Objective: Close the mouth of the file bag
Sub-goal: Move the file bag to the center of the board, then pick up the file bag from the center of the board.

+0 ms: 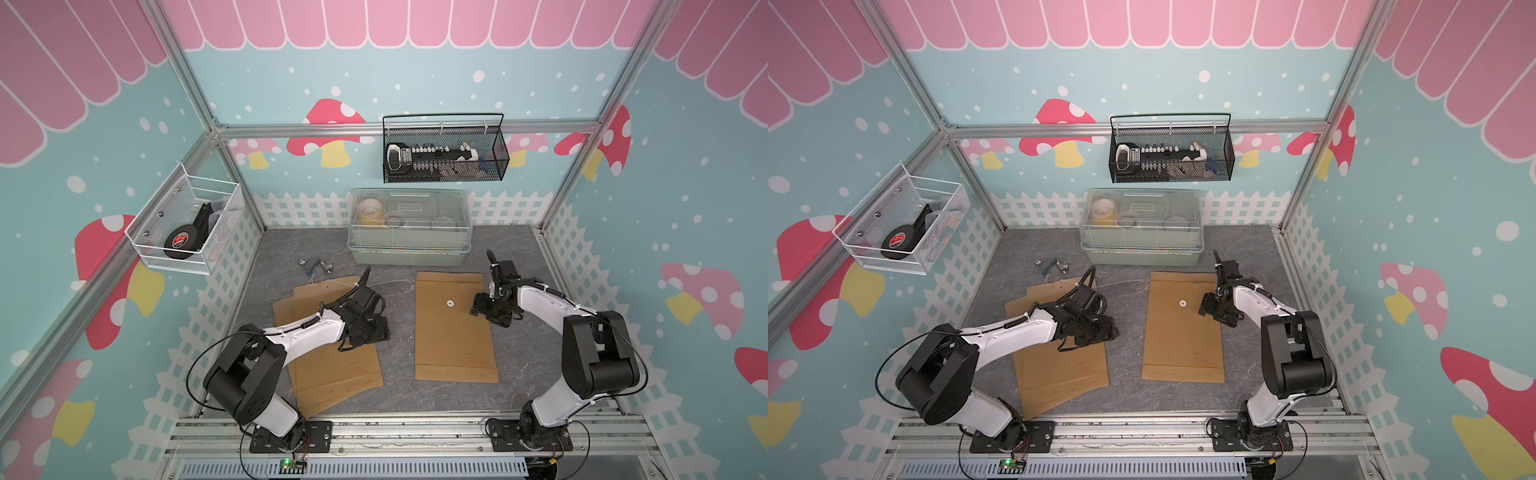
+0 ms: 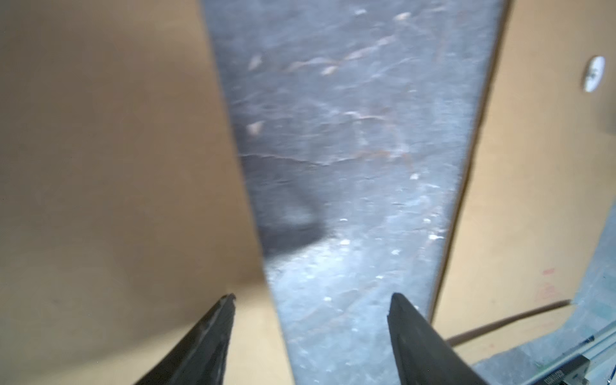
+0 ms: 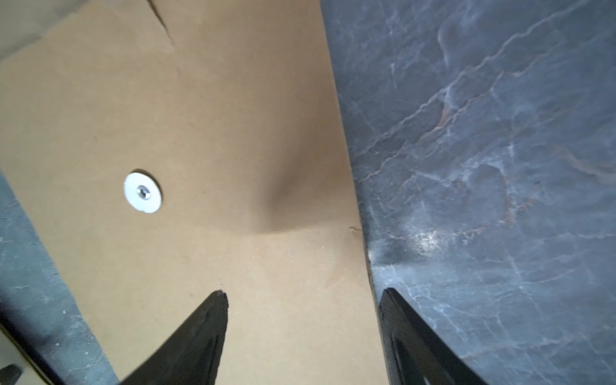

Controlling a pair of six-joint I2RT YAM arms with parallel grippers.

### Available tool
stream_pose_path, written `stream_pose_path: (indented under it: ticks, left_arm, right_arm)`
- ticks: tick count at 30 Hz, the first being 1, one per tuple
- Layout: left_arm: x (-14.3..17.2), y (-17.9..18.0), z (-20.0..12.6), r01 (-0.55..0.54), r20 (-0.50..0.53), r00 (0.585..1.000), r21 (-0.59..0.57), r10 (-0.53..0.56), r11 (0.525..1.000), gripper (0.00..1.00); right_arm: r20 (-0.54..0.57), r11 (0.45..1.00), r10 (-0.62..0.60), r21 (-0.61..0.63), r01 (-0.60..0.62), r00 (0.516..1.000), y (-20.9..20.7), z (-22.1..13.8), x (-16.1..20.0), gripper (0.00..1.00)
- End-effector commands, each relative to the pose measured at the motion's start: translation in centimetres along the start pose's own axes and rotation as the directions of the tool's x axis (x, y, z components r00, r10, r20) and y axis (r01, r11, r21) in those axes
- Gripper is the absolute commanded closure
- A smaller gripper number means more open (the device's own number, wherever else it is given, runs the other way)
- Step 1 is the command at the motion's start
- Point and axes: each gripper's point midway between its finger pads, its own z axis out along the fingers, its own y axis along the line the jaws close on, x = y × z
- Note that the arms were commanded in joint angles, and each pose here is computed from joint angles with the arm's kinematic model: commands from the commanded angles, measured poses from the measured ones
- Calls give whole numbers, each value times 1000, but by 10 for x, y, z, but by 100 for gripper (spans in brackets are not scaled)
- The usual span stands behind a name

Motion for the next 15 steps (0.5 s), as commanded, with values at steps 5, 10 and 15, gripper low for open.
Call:
stream_pose_path:
  ticks: [5, 10, 15]
  left_arm:
    - [-38, -98, 38, -123, 17, 992, 137, 122, 983, 24]
    - [-39, -112, 69, -118, -36, 992, 146, 124, 982, 22]
    - [-19, -104, 85, -123, -92, 987, 129, 135, 984, 22]
  right_arm:
    - [-44, 998, -41, 43, 43, 998, -15, 7, 13, 27]
    - [-70, 997, -63, 32, 65, 996, -19, 18, 24, 28]
    - [-86, 983, -100, -161, 86, 991, 9, 24, 36, 32]
